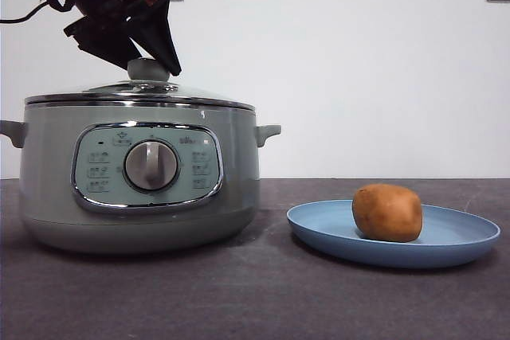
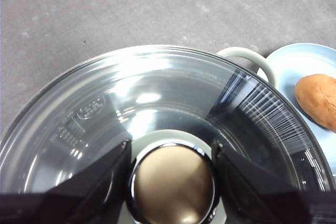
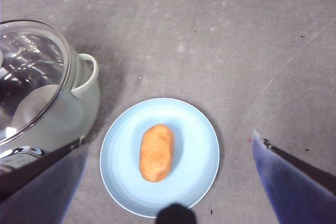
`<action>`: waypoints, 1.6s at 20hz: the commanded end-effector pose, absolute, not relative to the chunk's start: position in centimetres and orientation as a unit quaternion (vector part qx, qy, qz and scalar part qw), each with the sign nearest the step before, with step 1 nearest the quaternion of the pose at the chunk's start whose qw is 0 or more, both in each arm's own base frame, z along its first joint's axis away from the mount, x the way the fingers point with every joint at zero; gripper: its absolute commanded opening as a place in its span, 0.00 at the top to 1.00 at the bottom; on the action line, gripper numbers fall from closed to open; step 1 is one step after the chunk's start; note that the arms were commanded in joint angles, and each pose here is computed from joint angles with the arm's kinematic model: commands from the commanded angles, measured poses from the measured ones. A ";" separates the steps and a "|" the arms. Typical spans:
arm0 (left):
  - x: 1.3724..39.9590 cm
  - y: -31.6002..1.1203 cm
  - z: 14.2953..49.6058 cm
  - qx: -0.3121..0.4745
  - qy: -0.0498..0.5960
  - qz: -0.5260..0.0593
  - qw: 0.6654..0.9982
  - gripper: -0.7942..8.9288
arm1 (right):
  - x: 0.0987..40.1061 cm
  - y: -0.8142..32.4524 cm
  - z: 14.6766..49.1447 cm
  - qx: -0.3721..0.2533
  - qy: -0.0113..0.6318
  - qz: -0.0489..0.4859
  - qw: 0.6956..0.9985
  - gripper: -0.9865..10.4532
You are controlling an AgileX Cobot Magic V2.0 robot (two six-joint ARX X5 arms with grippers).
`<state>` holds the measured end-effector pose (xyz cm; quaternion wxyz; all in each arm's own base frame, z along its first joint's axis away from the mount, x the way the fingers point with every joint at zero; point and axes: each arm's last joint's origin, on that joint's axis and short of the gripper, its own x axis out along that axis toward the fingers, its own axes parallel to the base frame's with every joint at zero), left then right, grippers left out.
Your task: Take the potato out from the steamer,put the potato on the plate,close the lid
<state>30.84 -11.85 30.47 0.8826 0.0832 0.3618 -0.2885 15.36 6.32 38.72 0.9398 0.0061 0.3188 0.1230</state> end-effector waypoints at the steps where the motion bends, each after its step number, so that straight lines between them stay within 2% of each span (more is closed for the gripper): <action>1: 30.2 -11.6 29.0 0.069 0.421 -0.280 0.860 0.93 | 15.4 6.3 38.7 0.012 0.318 0.122 0.940 0.45; 4: 30.2 -11.7 28.9 0.067 0.422 -0.282 0.859 0.90 | 15.4 6.3 38.7 0.012 0.318 0.123 0.940 0.45; 7: 30.3 -11.7 29.1 0.067 0.416 -0.281 0.862 0.46 | 15.4 6.4 38.7 0.012 0.319 0.125 0.939 0.45; 8: 30.4 -11.7 29.3 0.067 0.412 -0.281 0.864 0.41 | 15.4 6.3 38.7 0.012 0.319 0.125 0.939 0.45; 10: 30.5 -11.7 29.9 0.068 0.404 -0.280 0.868 0.41 | 15.3 6.3 38.7 0.012 0.321 0.125 0.939 0.45; 14: 30.6 -11.6 33.2 0.079 0.385 -0.256 0.883 0.41 | 15.3 6.3 38.7 0.011 0.322 0.126 0.938 0.45; 17: 29.8 -11.3 37.5 0.081 0.379 -0.251 0.887 0.41 | 15.3 6.4 38.7 0.014 0.324 0.141 0.935 0.45; 20: 27.2 -10.6 42.7 0.067 0.391 -0.283 0.873 0.41 | 15.1 7.0 38.8 0.030 0.329 0.252 0.909 0.45; 23: 24.0 -10.4 46.7 0.030 0.388 -0.380 0.839 0.41 | 14.7 7.6 38.9 0.040 0.328 0.368 0.869 0.45; 24: 23.2 -10.3 47.7 0.032 0.376 -0.404 0.833 0.41 | 14.6 7.7 39.0 0.043 0.323 0.392 0.860 0.45; 25: 22.8 -10.3 48.3 0.035 0.366 -0.413 0.833 0.41 | 14.6 7.7 39.1 0.043 0.320 0.394 0.860 0.45; 27: 22.4 -10.6 48.8 0.038 0.355 -0.421 0.834 0.50 | 14.7 7.7 39.1 0.041 0.318 0.391 0.863 0.46; 28: 22.3 -10.7 48.8 0.040 0.355 -0.424 0.832 0.62 | 14.7 7.7 39.1 0.040 0.317 0.391 0.863 0.54; 29: 22.3 -10.8 48.8 0.044 0.353 -0.426 0.832 0.78 | 14.7 7.7 39.1 0.035 0.315 0.393 0.863 0.68; 30: 22.3 -10.8 48.8 0.052 0.349 -0.429 0.831 0.95 | 14.7 7.7 39.1 0.026 0.311 0.396 0.863 0.87; 31: 22.3 -10.8 48.8 0.057 0.347 -0.432 0.831 0.93 | 14.7 7.7 39.1 0.020 0.308 0.399 0.864 0.92; 32: 22.2 -10.9 48.8 0.059 0.346 -0.434 0.830 0.93 | 14.7 7.7 39.1 0.019 0.308 0.399 0.864 0.92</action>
